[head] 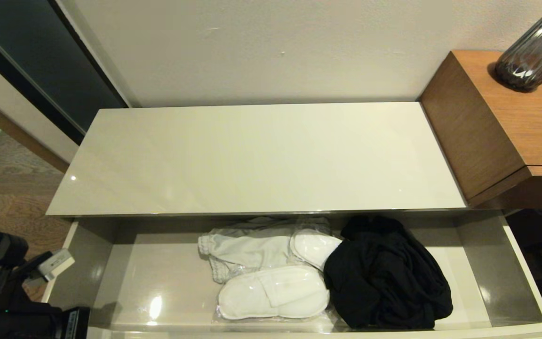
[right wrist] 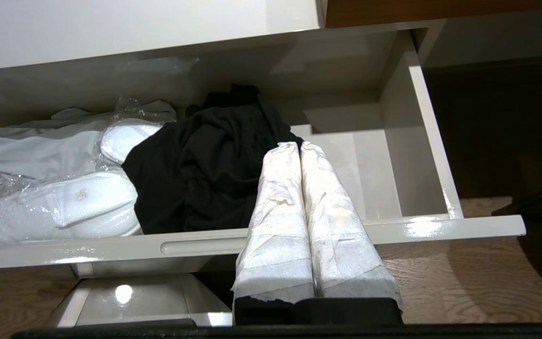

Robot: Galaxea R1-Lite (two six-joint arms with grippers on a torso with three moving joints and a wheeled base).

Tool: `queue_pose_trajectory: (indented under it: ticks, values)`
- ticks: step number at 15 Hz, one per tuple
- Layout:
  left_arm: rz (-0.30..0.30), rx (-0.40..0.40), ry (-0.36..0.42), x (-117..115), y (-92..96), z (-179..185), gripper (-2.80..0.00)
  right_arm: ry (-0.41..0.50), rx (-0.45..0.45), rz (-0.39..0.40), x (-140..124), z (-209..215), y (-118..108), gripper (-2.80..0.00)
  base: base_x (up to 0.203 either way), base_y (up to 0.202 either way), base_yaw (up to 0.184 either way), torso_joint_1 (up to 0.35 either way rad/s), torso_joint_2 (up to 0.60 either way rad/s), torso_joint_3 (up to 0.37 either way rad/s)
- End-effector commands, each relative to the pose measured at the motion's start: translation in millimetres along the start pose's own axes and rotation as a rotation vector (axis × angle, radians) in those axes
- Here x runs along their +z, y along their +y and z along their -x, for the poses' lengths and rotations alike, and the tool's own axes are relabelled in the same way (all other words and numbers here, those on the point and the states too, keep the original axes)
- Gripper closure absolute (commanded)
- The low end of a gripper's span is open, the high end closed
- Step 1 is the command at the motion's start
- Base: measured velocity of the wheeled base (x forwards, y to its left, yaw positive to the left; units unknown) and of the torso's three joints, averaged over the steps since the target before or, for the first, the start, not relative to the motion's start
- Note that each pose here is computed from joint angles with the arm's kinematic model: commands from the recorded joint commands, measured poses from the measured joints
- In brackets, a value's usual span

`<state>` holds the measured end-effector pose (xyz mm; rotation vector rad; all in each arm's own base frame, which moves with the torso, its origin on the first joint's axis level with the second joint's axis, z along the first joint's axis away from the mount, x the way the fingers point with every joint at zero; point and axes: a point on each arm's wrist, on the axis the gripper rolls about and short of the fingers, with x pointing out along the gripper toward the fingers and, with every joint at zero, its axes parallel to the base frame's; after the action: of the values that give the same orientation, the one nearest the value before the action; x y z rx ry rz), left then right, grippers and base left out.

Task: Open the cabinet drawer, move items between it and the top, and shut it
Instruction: Take out the disposable slippers from the drawer

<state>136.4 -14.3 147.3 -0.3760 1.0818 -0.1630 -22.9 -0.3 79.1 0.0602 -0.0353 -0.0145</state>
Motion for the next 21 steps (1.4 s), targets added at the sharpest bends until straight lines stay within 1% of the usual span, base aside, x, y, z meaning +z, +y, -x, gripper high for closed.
queue_pose_trajectory:
  ticks: [1,8,12,14,16,17,18,19,20,21]
  values:
    - [0.005,0.002,0.011,1.0,0.0,-1.3,0.0,0.001,0.0,0.0,0.1,-0.1,0.0,0.0,0.0,0.0,0.0,0.0,0.0,0.0]
    - [0.005,0.001,0.006,-1.1,1.0,-1.9,0.0,0.002,0.0,0.0,-0.2,-0.2,0.0,0.0,0.0,0.0,0.0,0.005,0.0,-0.148]
    - [0.003,0.002,0.005,-4.1,2.1,-2.4,0.0,0.001,0.0,0.0,0.1,-0.1,0.0,0.0,0.0,0.0,0.0,0.001,0.0,-0.024]
    - [0.007,0.006,0.022,-4.0,3.0,-5.3,0.0,0.001,0.0,0.0,0.1,-0.1,0.0,0.0,0.0,0.0,0.0,0.0,0.0,0.0]
    - [0.003,0.002,0.022,-6.1,3.2,-4.5,0.0,0.001,0.0,0.0,0.1,-0.1,0.0,0.0,0.0,0.0,0.0,0.0,0.0,0.0]
    - [-0.009,-0.007,0.019,-6.7,2.9,-4.1,0.0,0.001,0.0,0.0,0.1,-0.1,0.0,0.0,0.0,0.0,0.0,0.0,0.0,0.0]
    - [-0.033,-0.016,0.003,-1.2,1.3,-3.6,0.0,0.003,0.0,0.0,-0.4,-0.2,0.0,0.0,0.0,0.0,0.0,0.0,0.0,0.0]
    - [-0.072,-0.009,0.0,6.7,3.5,-8.4,0.0,0.001,0.0,0.0,0.1,-0.1,0.0,0.0,0.0,0.0,0.0,0.0,0.0,0.0]
    - [-0.119,0.006,0.007,16.1,9.8,-16.3,0.0,0.003,0.002,-0.001,-0.4,-0.2,0.0,0.0,0.0,0.0,0.0,0.0,0.0,0.0]
    - [-0.158,0.013,-0.01,23.1,13.9,-18.7,0.0,0.003,0.002,-0.001,-0.4,-0.2,0.0,0.0,0.0,0.0,0.0,0.0,0.0,0.0]
